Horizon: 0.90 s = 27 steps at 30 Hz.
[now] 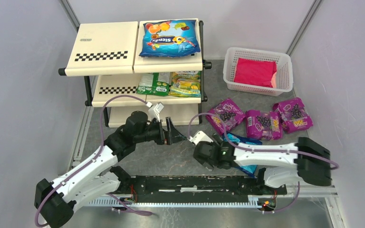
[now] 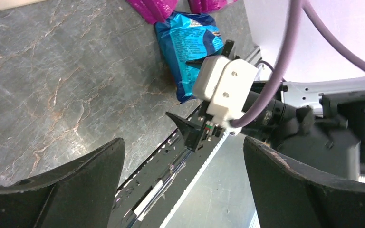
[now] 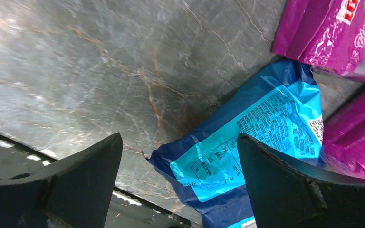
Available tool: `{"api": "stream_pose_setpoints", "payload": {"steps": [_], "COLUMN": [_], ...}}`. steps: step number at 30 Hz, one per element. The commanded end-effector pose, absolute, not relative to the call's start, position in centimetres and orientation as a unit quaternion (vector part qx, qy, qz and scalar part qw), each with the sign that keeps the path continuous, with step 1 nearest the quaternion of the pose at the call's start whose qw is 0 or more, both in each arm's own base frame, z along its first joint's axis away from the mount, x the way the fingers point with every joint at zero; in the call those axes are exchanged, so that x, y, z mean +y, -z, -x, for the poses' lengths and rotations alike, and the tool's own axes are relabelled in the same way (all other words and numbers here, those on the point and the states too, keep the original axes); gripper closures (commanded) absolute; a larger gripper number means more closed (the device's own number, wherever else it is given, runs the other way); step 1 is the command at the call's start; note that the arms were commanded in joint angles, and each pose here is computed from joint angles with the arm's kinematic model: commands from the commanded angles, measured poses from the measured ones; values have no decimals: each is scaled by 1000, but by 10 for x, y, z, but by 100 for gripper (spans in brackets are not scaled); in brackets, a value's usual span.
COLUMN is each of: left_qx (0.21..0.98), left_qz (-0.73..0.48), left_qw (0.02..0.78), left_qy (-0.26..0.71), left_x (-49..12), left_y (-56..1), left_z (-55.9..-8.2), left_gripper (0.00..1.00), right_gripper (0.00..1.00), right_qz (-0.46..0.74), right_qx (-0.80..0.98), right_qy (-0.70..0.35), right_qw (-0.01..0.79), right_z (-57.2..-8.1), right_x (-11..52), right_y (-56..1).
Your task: Place and organize the candy bags onto the shelf
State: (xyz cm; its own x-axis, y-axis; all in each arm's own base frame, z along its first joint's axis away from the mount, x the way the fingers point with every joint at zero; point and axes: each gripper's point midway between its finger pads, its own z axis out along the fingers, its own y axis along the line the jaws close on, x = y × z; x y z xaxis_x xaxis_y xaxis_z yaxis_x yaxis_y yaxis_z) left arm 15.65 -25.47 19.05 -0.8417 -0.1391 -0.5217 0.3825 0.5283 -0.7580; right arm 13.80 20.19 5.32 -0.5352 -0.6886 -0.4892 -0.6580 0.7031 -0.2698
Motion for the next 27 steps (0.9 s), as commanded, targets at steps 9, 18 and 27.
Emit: {"api": "stream_pose_setpoints", "payload": {"steps": [9, 18, 27], "left_qx": [847, 848, 827], "left_qz": [24, 180, 227], "left_qw": [324, 327, 323], "left_qy": [421, 377, 401], "left_x": [-237, -200, -196], "left_y": [-188, -179, -194], "left_z": [-193, -196, -194], "left_gripper": [0, 0, 0], "right_gripper": [19, 77, 95], "right_qz": [372, 383, 414], "right_qx": [842, 815, 736], "right_qy": [224, 136, -125], "right_qw": [322, 413, 520], "right_z": [-142, -148, -138], "right_x": [155, 178, 260], "right_y": [-51, -73, -161]}}
